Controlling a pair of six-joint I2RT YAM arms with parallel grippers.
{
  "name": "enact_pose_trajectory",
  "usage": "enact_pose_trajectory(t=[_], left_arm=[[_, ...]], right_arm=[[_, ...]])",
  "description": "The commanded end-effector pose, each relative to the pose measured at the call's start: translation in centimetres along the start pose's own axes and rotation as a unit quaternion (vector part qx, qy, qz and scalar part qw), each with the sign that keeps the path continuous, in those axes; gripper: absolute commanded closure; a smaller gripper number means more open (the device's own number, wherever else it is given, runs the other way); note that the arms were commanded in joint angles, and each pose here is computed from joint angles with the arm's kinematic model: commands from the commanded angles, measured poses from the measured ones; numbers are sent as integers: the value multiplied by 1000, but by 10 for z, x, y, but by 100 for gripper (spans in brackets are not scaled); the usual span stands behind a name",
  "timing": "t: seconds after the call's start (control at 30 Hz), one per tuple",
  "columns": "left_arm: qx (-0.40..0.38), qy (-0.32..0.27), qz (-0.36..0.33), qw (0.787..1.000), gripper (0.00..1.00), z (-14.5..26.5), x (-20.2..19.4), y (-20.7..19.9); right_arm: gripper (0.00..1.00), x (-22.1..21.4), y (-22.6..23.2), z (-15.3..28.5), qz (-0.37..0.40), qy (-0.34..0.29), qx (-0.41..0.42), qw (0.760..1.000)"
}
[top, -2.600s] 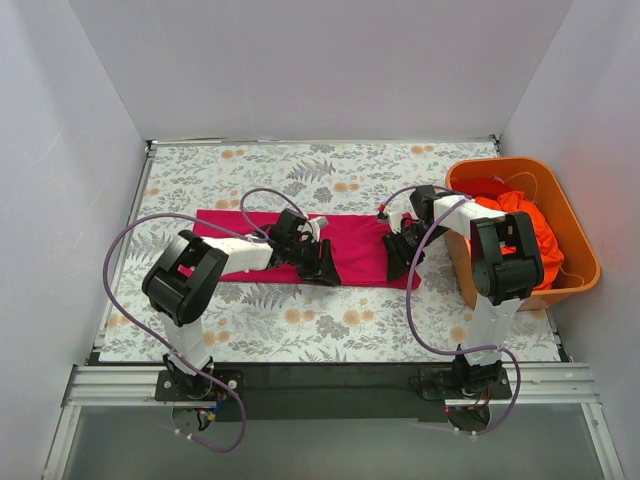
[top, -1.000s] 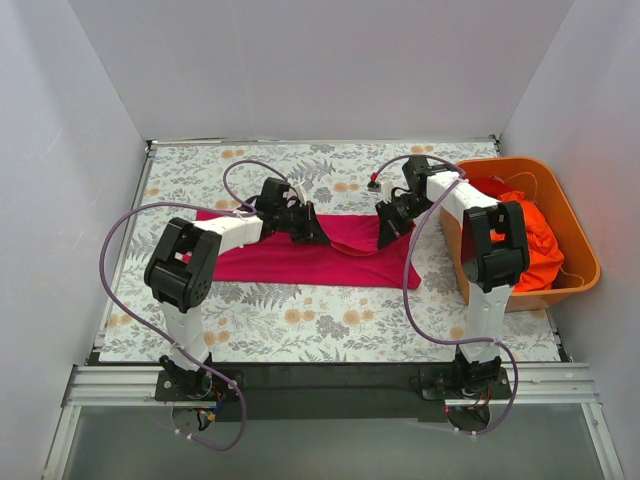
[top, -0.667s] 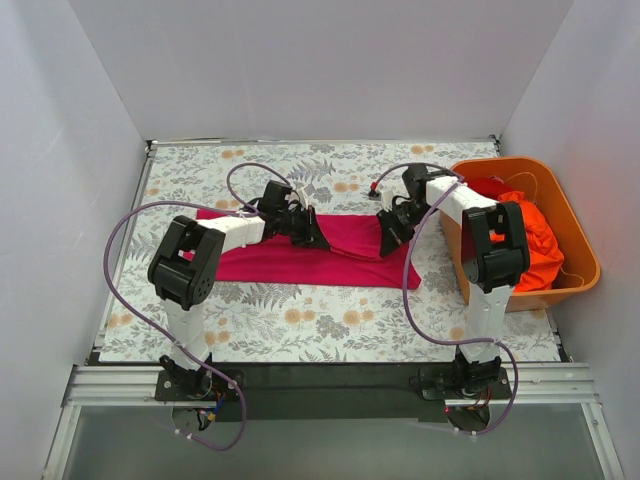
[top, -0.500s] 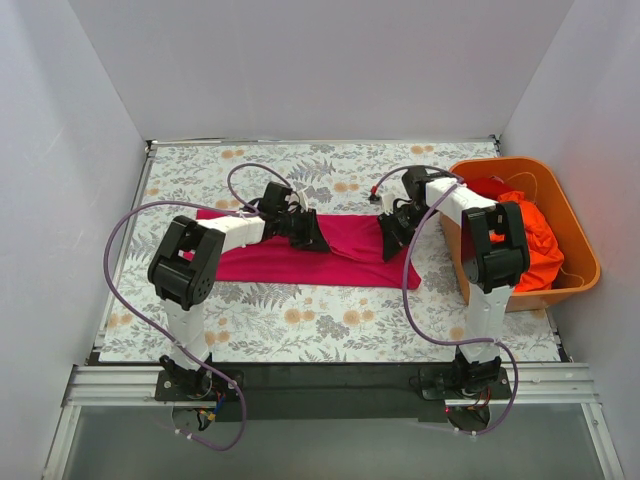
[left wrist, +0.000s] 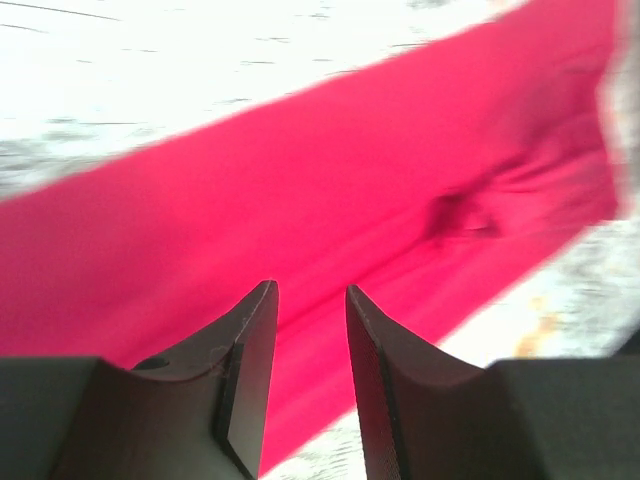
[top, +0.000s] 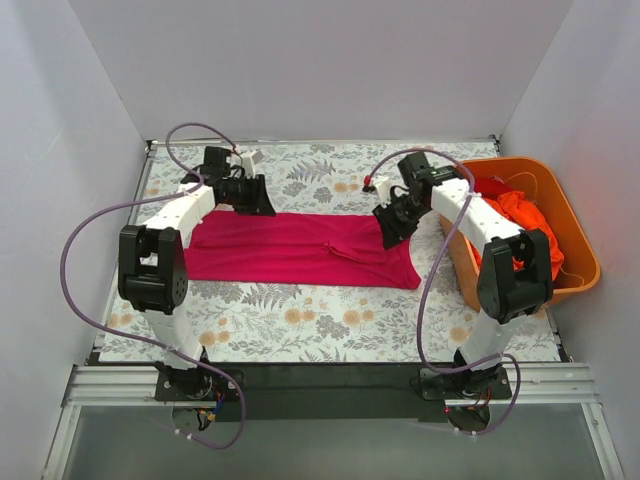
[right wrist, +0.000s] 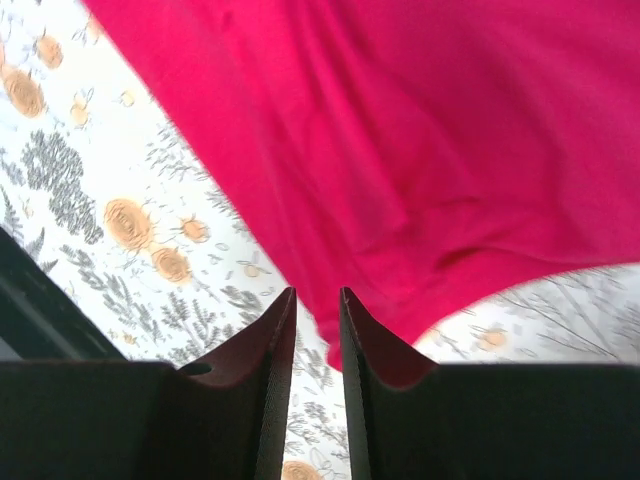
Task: Fold and stack the t-shirts
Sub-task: Fold the tshirt
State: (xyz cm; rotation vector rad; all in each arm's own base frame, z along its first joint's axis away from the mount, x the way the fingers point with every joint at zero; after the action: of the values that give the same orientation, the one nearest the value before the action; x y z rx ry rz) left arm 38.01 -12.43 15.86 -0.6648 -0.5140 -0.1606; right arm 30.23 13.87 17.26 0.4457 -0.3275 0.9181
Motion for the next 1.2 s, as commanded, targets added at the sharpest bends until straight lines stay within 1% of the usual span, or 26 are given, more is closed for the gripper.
enact_pose_trajectory(t=[0.0, 0.03, 0.13, 0.3, 0.37, 0.4, 0.47, 0.6, 0.63, 0.67, 0.7, 0.73, 0.77, 0.8, 0.83, 0.87, 0.9, 0.93, 1.0, 1.03, 1.07, 1.1, 1.13, 1.17], left_arm=[[82, 57, -84, 991, 68, 17, -6, 34], [97, 73, -83, 989, 69, 15, -10, 44], [139, 89, -109, 980, 70, 14, -15, 67], [198, 113, -126, 965, 71, 12, -30, 97], [227, 120, -121, 959, 71, 16, -34, 111], [232, 130, -114, 957, 72, 18, -39, 116], [241, 137, -99, 956, 73, 25, -45, 124], [244, 159, -85, 953, 75, 40, -71, 127], [243, 168, -79, 952, 75, 45, -85, 124], [239, 170, -76, 953, 75, 48, -92, 121], [233, 175, -68, 954, 75, 50, -100, 117], [230, 165, -65, 957, 75, 56, -101, 110], [225, 165, -50, 959, 75, 59, -106, 105], [196, 155, -47, 967, 74, 62, -105, 94], [189, 138, -50, 971, 73, 66, -99, 88], [188, 98, -63, 975, 72, 77, -82, 76], [166, 77, -73, 980, 68, 80, -72, 67], [155, 62, -86, 982, 68, 84, -61, 60], [141, 32, -127, 981, 67, 95, -37, 44], [124, 31, -139, 982, 67, 95, -34, 38], [118, 36, -159, 979, 67, 90, -33, 31], [114, 47, -182, 976, 67, 87, -34, 27], [119, 55, -199, 971, 68, 84, -35, 26], [111, 70, -224, 966, 68, 74, -41, 17]], right_arm=[[71, -13, 18, -24, 18, 51, 18, 998], [71, -13, 22, -30, 27, 62, 17, 998], [71, -12, 16, -47, 39, 79, 1, 996], [74, -9, -10, -70, 58, 101, -44, 992], [76, -12, -22, -78, 73, 124, -67, 987], [76, -11, -29, -81, 81, 124, -79, 986], [79, -13, -44, -92, 90, 144, -101, 980], [82, 6, -88, -105, 99, 142, -154, 973], [82, 5, -104, -116, 101, 152, -161, 970], [82, 32, -119, -109, 113, 120, -188, 968], [82, 42, -128, -111, 120, 110, -200, 966], [82, 55, -139, -110, 136, 101, -223, 960], [81, 81, -155, -110, 150, 63, -257, 953], [79, 98, -163, -106, 157, 42, -278, 947], [78, 112, -170, -101, 164, 27, -299, 940], [76, 121, -178, -102, 170, 18, -313, 934], [75, 148, -182, -81, 178, -19, -340, 923], [74, 158, -182, -70, 182, -33, -354, 917], [67, 168, -180, -53, 186, -61, -374, 907], [64, 175, -170, -30, 190, -87, -379, 902], [58, 176, -166, -23, 185, -101, -380, 900], [55, 166, -162, -27, 179, -100, -374, 905], [53, 170, -151, -8, 180, -122, -370, 903], [50, 169, -146, -3, 176, -128, -369, 904]])
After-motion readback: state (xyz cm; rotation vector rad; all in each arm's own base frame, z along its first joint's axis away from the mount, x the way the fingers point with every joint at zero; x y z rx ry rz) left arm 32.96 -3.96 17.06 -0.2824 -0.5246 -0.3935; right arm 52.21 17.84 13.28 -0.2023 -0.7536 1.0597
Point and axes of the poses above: each gripper's point midway between its finger pads, its own z axis back along the fingers, its own y axis along the line the jaws close on, x = y × z, the point moved 7 cm from there along z, back along the fingers, and after that the axes turned 5 degrees about z, right-handed, at the moved point
